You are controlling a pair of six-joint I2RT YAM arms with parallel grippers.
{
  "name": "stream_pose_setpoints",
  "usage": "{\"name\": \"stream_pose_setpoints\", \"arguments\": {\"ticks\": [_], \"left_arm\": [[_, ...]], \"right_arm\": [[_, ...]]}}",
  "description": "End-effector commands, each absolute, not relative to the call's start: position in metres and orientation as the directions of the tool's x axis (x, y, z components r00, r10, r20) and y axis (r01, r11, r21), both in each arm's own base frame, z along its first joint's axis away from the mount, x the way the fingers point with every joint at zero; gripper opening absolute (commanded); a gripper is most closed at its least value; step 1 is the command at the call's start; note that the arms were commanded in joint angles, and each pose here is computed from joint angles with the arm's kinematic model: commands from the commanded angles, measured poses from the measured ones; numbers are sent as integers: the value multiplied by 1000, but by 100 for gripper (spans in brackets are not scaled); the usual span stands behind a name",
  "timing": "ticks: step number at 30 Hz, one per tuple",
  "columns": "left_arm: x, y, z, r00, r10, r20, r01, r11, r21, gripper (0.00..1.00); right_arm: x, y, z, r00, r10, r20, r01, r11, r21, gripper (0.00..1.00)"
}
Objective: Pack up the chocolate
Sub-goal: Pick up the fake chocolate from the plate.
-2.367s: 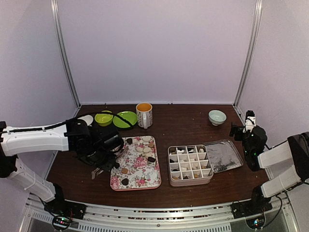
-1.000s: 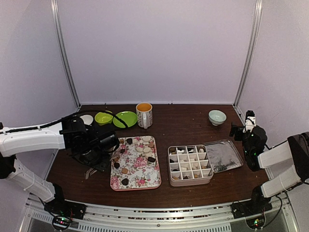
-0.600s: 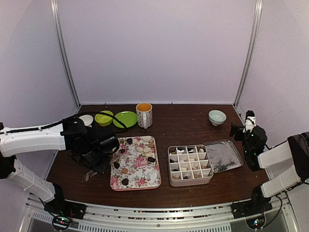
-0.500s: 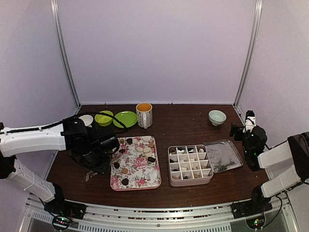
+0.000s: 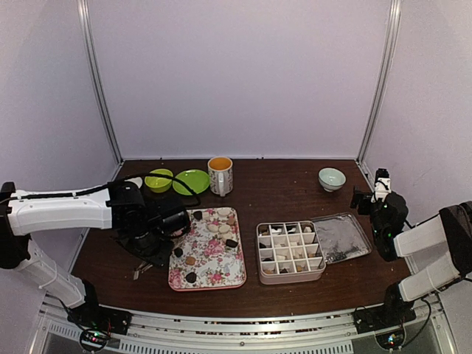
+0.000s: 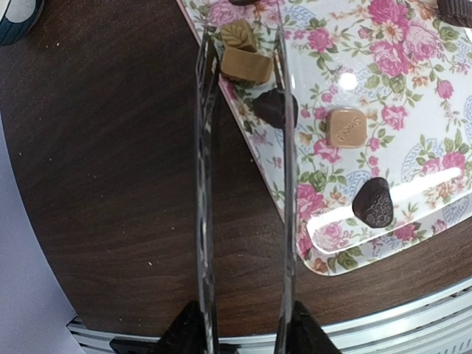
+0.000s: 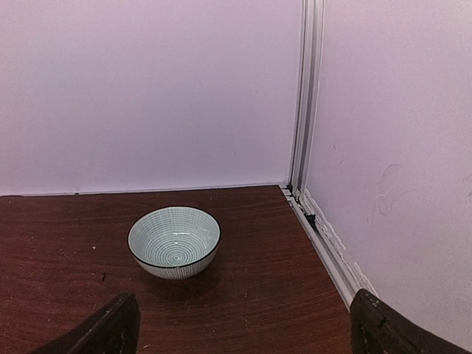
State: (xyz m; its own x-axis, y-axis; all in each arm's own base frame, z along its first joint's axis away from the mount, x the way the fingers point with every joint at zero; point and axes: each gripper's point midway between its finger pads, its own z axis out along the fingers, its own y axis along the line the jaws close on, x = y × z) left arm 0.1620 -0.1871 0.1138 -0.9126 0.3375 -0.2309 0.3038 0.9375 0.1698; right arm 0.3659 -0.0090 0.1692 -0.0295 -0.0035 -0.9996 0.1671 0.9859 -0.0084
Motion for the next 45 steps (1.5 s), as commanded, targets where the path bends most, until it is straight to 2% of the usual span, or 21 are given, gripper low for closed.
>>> {"name": "stream_pose_setpoints", "arguments": {"ticks": [1,8,14,21,35,45], "left_arm": [[172,-187,122,-906,348,-239,300,929,218,38],[173,-196,125,-899,370,-233,328,923,200,38],[171,-213,129,-889,376,-262,361,926,105,37],[167,-214,121,-895,383,-230,370,924,99,37],[169,-199,107,-903,394,-169,356,909,217,37],[178,-204,145,-884,363,-295,332,931,152,31]], "right_arm": [[369,-11,174,-19,-2,-1000,172,985,-5,100],[369,-11,174,-18,-2,-1000,172,985,-5,100],[369,-11,174,-19,-2,-1000,171,985,-5,100],[369,-11,174,-18,-2,-1000,172,985,-5,100],[369,-11,174,-19,-2,-1000,173,985,-5,100],[369,-11,175,-17,-2,-1000,171,985,-4,100]]}}
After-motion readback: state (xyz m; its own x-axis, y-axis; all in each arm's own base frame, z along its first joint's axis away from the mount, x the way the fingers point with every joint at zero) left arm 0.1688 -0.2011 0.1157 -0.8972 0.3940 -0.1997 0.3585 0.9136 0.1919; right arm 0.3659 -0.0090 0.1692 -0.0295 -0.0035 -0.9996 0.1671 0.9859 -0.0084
